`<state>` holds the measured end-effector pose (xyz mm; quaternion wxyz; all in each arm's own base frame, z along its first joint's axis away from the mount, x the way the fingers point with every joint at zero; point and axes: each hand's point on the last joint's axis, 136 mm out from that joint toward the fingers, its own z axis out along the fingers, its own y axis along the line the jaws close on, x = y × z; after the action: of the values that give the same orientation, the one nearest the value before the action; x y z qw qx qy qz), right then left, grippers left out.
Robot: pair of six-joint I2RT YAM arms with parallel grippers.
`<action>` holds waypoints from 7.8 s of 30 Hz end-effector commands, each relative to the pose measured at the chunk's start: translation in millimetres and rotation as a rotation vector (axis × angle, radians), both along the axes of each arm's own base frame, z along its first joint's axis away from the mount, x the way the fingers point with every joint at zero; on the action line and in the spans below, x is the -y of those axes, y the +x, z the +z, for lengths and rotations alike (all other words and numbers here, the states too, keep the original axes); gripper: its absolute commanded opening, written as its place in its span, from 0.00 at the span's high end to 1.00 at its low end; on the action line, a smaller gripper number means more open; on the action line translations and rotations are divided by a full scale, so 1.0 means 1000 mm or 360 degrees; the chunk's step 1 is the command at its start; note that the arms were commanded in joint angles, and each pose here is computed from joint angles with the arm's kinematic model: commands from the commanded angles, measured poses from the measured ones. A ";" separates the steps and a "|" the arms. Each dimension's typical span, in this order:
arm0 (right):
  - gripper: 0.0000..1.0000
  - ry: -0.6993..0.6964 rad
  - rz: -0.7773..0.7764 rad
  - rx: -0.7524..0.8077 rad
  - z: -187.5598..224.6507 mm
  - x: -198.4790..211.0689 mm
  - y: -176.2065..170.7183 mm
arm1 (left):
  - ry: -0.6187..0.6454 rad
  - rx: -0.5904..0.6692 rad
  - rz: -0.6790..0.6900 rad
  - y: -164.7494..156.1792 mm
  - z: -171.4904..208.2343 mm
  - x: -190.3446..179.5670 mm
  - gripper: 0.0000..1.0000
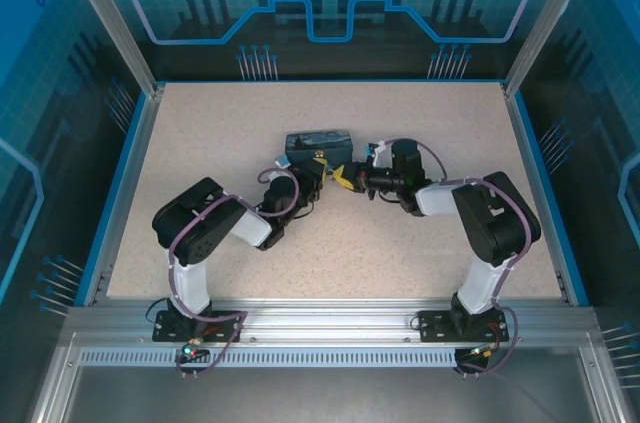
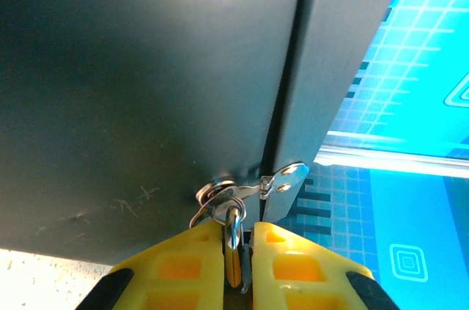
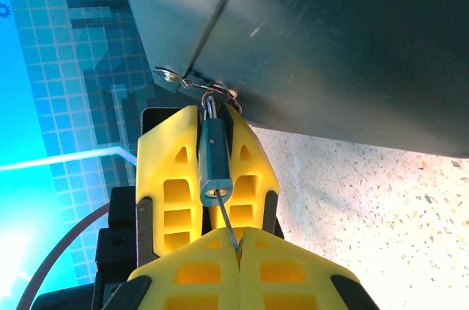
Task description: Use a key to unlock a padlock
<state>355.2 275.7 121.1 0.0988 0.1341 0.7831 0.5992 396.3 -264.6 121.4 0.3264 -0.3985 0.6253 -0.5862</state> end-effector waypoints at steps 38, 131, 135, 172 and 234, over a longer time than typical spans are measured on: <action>1.00 0.0094 -0.0067 0.0026 0.027 -0.027 0.020 | -0.0123 0.0062 -0.0431 -0.040 0.019 0.067 1.00; 1.00 -0.0136 0.0441 0.0385 0.025 0.010 -0.017 | 0.0714 0.0184 -0.0613 -0.050 0.048 -0.004 0.52; 1.00 -0.0082 0.0515 0.0470 0.041 -0.006 -0.027 | 0.0652 0.0220 -0.0626 -0.053 0.057 0.001 0.53; 0.87 -0.0074 0.0508 0.0481 0.062 -0.023 -0.035 | 0.0483 0.0191 -0.0539 -0.050 0.049 0.010 1.00; 1.00 -0.0238 0.0127 0.0374 0.024 0.026 0.042 | 0.1262 0.0209 -0.0953 -0.068 -0.021 -0.024 0.48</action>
<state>378.6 254.1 151.3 0.1613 0.0128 0.8066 0.5685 341.9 -236.9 131.0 0.3346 -0.0900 0.8318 -0.4337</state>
